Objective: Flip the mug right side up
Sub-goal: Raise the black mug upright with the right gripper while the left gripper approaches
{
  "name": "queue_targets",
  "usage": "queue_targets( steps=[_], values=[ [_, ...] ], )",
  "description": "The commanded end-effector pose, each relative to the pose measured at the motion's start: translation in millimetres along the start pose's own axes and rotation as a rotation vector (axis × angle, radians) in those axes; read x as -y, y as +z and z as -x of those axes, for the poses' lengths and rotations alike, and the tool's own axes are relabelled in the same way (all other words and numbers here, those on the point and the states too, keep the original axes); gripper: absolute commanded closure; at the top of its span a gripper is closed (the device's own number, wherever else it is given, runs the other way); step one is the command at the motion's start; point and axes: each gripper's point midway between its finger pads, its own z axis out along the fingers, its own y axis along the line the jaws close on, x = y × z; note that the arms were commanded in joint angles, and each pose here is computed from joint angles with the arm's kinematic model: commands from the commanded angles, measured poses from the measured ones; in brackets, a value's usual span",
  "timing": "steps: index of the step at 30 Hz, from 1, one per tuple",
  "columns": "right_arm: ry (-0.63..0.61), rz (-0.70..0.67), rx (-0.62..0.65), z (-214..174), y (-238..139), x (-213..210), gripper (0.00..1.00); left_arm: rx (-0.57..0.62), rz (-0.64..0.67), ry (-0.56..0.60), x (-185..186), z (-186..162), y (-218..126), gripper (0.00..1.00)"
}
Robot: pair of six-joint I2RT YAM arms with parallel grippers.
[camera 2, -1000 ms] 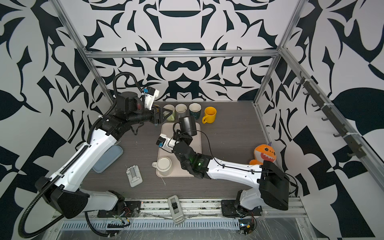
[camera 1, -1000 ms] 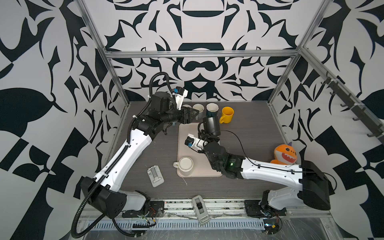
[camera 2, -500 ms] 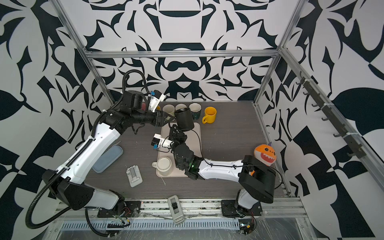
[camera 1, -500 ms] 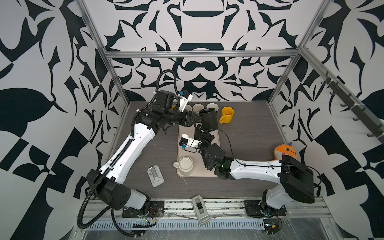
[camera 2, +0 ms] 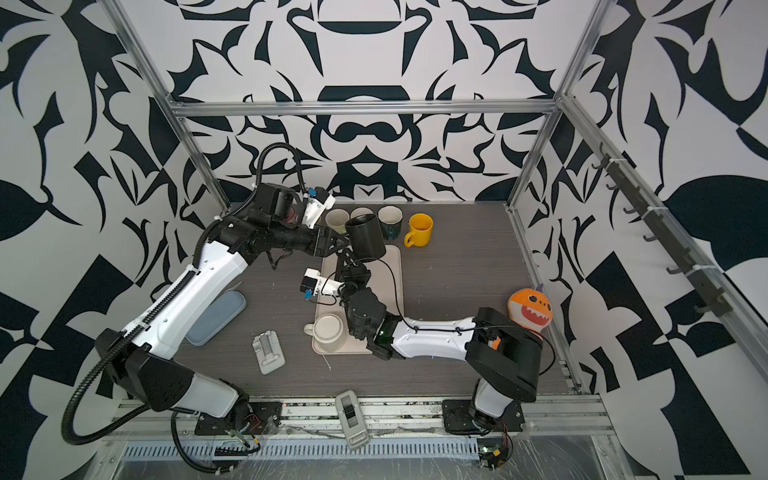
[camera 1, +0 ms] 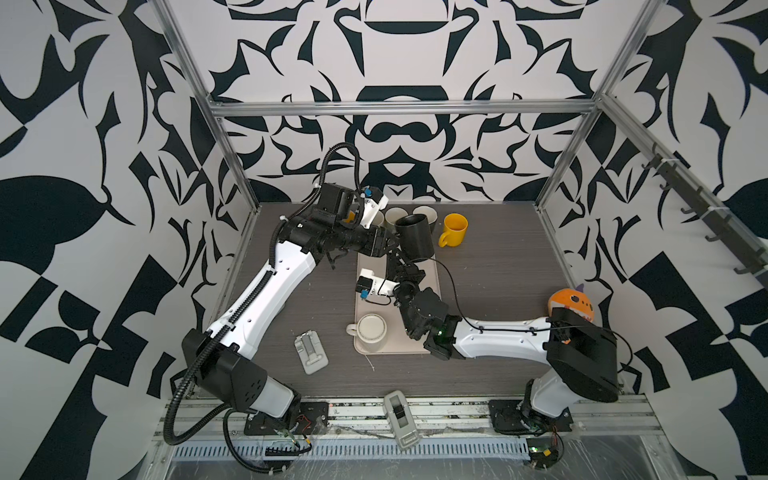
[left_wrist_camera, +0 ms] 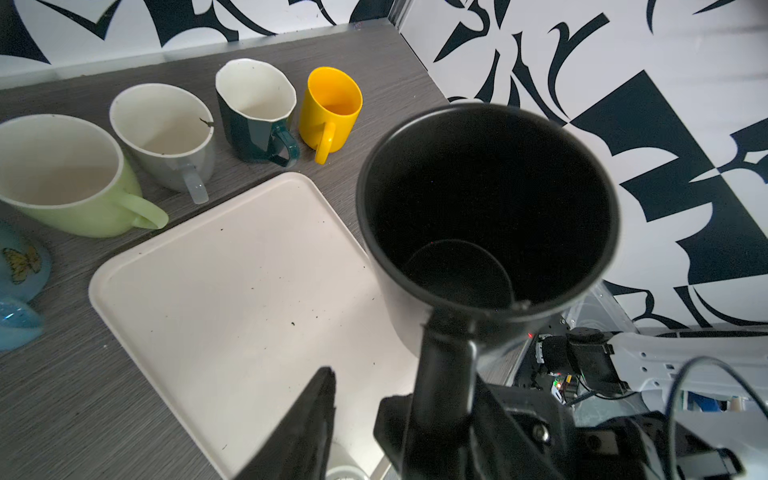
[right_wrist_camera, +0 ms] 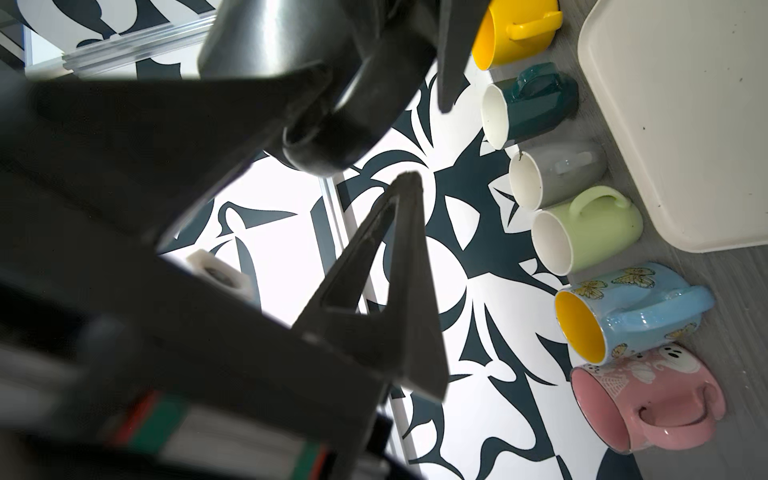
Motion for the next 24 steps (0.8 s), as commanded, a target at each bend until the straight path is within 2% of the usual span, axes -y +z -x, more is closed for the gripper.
queue_targets(
  steps=[1,7,10,12,18,21,24],
  values=[
    [0.145,-0.156,0.040,11.5,-1.9,62.9,1.00,-0.026,-0.035,-0.008,7.3,-0.7,-1.4,0.55],
    [0.140,-0.156,0.037,12.3,-0.1,57.5,1.00,-0.041,-0.052,-0.023,7.3,-3.3,5.7,0.69],
    [0.140,-0.161,0.034,12.9,1.1,55.3,1.00,-0.044,-0.063,-0.026,8.8,-3.9,7.3,0.84],
    [0.136,-0.163,0.032,13.1,1.9,53.8,1.00,-0.047,-0.073,-0.029,10.3,-4.6,8.5,1.00],
    [0.144,-0.169,0.009,10.1,3.1,52.2,0.99,-0.002,-0.053,-0.040,7.9,-1.1,7.1,1.00],
    [0.154,-0.162,-0.011,4.9,1.6,50.1,0.72,0.064,-0.014,-0.044,3.6,6.8,1.4,1.00],
    [0.164,-0.142,-0.033,-3.5,-1.6,44.7,0.53,0.133,0.023,-0.042,-1.0,14.7,-4.5,1.00]
  ],
)
